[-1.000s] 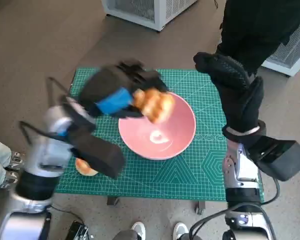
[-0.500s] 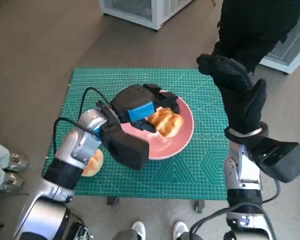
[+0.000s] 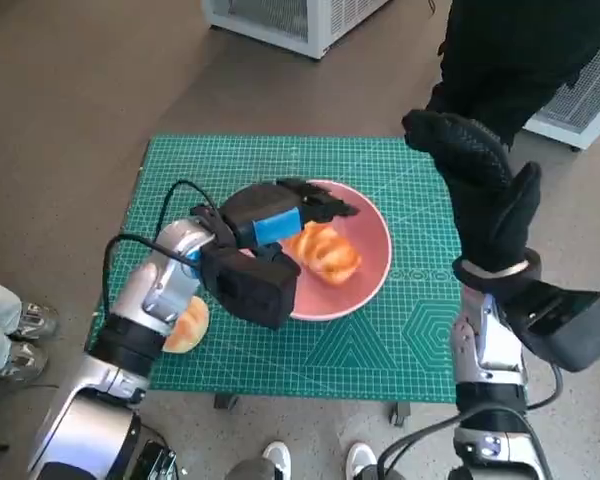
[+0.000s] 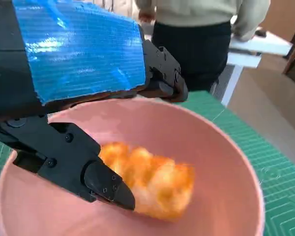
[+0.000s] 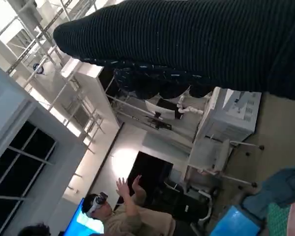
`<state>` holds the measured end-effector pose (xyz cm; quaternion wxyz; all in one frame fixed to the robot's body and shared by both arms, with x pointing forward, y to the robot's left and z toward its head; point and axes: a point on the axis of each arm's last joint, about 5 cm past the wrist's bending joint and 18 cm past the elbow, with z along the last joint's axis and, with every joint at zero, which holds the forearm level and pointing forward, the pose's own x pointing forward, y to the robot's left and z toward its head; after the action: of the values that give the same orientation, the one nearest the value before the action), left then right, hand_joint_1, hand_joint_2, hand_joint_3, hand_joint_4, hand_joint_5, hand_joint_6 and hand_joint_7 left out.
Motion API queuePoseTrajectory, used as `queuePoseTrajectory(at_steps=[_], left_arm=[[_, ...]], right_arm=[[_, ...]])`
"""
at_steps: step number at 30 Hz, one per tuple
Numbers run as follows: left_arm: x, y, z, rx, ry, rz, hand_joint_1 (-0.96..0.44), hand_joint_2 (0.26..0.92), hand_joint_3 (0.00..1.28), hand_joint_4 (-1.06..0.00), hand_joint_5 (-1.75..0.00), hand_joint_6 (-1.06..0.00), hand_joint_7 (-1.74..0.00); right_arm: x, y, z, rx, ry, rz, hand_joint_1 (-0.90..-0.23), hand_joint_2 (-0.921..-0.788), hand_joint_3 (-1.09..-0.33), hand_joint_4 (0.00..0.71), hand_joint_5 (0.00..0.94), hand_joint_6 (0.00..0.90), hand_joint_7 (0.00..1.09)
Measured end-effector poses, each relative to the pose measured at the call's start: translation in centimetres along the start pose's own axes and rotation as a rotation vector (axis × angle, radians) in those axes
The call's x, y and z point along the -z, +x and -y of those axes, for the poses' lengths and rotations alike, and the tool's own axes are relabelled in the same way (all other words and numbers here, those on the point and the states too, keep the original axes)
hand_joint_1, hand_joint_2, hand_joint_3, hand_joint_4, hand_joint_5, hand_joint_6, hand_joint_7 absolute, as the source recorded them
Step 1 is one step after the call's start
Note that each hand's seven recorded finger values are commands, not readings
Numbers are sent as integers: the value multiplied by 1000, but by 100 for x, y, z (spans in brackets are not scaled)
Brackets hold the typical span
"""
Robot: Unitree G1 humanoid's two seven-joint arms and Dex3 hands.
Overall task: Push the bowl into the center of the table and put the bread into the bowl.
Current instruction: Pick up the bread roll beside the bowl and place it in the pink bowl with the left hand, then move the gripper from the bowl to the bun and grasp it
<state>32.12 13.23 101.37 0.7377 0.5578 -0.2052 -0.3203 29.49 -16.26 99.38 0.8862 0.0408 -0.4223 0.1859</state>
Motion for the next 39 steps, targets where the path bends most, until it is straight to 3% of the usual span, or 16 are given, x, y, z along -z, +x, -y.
queuePoseTrajectory(at_steps=[10,23,32,39], left_arm=[[11,-296,-207,-52,41,14,-320,752,0,-122,-2,-296,-20],[129,-1026,-517,-146,83,-50,-312,725,0,-159,-12,-347,-34],[239,-1438,-504,-106,134,-154,-354,720,2,-174,-9,-361,-29],[224,-1651,-425,-33,152,-216,-367,725,3,-184,-7,-366,-21]], right_arm=[[11,2,-24,5,8,-1,-732,-921,-702,223,1,114,546],[28,6,-54,3,23,-8,-728,-921,-705,219,0,114,542],[52,-1,-68,2,31,-20,-725,-921,-708,216,0,110,543],[75,-6,-69,-2,36,-30,-725,-921,-709,216,0,109,545]])
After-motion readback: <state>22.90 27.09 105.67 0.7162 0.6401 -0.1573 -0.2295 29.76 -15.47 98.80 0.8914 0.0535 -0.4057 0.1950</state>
